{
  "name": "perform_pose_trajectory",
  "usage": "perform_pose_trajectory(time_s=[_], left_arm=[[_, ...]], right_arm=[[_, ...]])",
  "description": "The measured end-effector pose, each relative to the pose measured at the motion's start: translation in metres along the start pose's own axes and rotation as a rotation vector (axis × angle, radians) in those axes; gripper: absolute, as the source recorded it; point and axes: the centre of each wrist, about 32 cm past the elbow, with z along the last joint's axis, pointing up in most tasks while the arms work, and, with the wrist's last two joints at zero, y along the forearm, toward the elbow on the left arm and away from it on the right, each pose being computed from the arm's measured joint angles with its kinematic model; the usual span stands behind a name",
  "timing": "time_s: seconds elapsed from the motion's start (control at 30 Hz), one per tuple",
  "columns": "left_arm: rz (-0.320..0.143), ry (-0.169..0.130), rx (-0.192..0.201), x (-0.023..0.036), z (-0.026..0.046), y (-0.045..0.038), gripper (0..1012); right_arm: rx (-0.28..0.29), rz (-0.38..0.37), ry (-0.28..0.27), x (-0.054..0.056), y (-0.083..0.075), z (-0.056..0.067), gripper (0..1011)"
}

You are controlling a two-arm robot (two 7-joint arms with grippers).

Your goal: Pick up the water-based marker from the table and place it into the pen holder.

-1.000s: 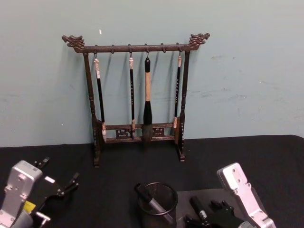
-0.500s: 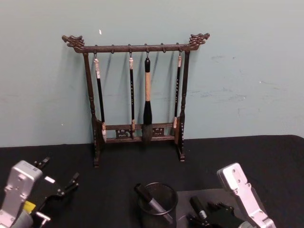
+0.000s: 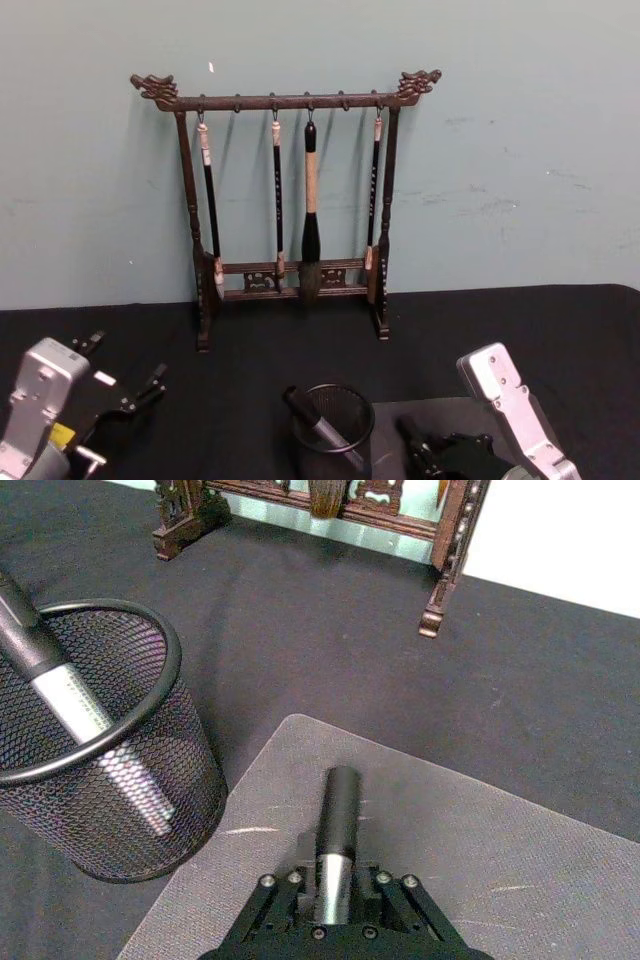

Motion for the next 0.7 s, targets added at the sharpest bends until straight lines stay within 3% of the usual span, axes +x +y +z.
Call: perform_pose_trajectory(time_s=[0.07,0.17,0.7], left_arm=[[0.000,0.000,0.000,0.0000,0.0000,0.0000,1001],[0.000,0.000,0.000,0.0000,0.0000,0.0000,1001],[0.000,0.000,0.000,0.0000,0.0000,0.0000,1001]], right_arm=[[0.000,0.000,0.000,0.0000,0.0000,0.0000,224],[0.000,0.000,0.000,0.0000,0.0000,0.0000,194],[0.000,0.000,0.000,0.0000,0.0000,0.0000,178]])
